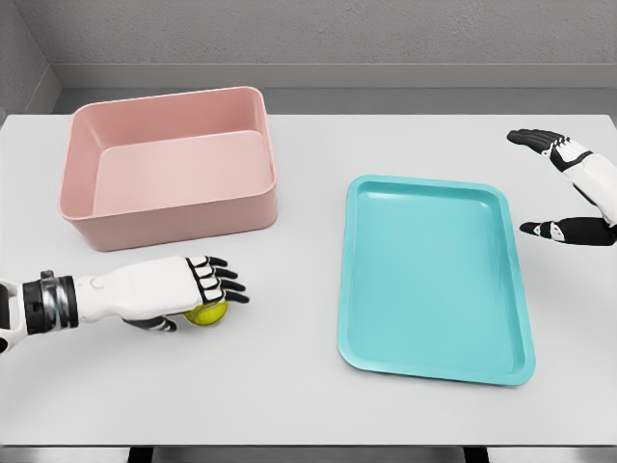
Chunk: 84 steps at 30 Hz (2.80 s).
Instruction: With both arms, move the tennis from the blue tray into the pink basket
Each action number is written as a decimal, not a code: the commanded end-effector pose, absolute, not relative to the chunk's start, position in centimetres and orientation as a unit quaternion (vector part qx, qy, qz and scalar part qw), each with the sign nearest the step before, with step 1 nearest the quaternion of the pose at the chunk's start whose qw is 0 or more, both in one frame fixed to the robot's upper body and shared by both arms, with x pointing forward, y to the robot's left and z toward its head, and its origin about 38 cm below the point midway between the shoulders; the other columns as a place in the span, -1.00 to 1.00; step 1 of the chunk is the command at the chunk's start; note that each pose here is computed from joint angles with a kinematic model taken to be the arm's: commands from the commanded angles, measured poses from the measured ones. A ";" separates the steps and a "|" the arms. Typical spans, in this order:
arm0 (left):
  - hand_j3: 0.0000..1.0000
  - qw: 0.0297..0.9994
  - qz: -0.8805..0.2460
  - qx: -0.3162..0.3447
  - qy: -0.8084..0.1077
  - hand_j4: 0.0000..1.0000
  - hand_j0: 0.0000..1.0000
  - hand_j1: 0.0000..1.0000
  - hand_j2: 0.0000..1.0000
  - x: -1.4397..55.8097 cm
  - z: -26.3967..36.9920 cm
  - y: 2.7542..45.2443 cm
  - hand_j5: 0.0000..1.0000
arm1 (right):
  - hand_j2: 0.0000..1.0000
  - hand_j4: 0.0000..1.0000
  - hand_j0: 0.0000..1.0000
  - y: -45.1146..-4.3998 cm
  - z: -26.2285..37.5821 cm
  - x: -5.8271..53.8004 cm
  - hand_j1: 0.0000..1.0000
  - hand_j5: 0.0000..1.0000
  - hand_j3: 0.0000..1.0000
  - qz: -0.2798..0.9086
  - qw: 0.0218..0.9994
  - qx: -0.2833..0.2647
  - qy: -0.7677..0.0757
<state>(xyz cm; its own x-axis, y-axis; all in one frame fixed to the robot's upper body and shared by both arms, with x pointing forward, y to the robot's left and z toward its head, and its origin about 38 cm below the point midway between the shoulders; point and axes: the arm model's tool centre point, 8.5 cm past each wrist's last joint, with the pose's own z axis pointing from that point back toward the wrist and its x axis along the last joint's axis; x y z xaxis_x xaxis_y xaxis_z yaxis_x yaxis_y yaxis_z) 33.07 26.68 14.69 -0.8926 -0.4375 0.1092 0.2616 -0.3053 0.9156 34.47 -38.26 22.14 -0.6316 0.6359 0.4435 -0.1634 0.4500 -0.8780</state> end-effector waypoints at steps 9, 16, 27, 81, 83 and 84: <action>0.83 0.215 -0.807 0.074 -0.545 0.83 0.83 0.83 0.83 33.7 14.5 26.1 0.83 | 1.00 1.00 1.00 -38.3 22.2 34.4 1.00 1.00 1.00 0.498 0.401 -0.155 -0.753; 0.45 0.213 -0.812 0.072 -0.538 0.45 0.45 0.45 0.45 33.6 14.3 26.0 0.45 | 1.00 1.00 1.00 -38.3 22.2 34.4 1.00 1.00 1.00 0.497 0.401 -0.156 -0.754; -0.04 0.215 -0.817 0.070 -0.531 -0.04 -0.04 -0.04 -0.04 33.7 14.4 26.1 -0.04 | 1.00 1.00 1.00 -38.3 22.2 34.4 1.00 1.00 1.00 0.497 0.401 -0.156 -0.754; -0.03 0.254 -0.749 0.168 -0.588 -0.03 -0.03 -0.03 -0.03 44.1 23.3 29.0 -0.03 | 1.00 1.00 1.00 -38.4 22.1 34.4 1.00 1.00 1.00 0.497 0.402 -0.156 -0.753; -0.03 0.263 -0.745 0.174 -0.588 -0.03 -0.03 -0.03 -0.03 44.9 23.4 29.3 -0.03 | 1.00 1.00 1.00 -38.4 22.1 34.4 1.00 1.00 1.00 0.497 0.402 -0.156 -0.753; -0.03 0.270 -0.741 0.178 -0.588 -0.03 -0.03 -0.03 -0.03 45.5 23.4 29.7 -0.03 | 1.00 1.00 1.00 -38.4 22.1 34.4 1.00 1.00 1.00 0.497 0.402 -0.156 -0.753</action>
<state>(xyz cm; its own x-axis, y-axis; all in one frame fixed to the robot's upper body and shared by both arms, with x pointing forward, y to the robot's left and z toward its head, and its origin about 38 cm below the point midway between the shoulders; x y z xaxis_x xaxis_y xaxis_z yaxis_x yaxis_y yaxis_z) 45.07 29.14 24.55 -0.8087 -0.5879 0.0206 0.1554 -0.1797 0.9714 34.37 -38.37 22.06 -0.6289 0.6371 0.4458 -0.1645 0.4513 -0.8771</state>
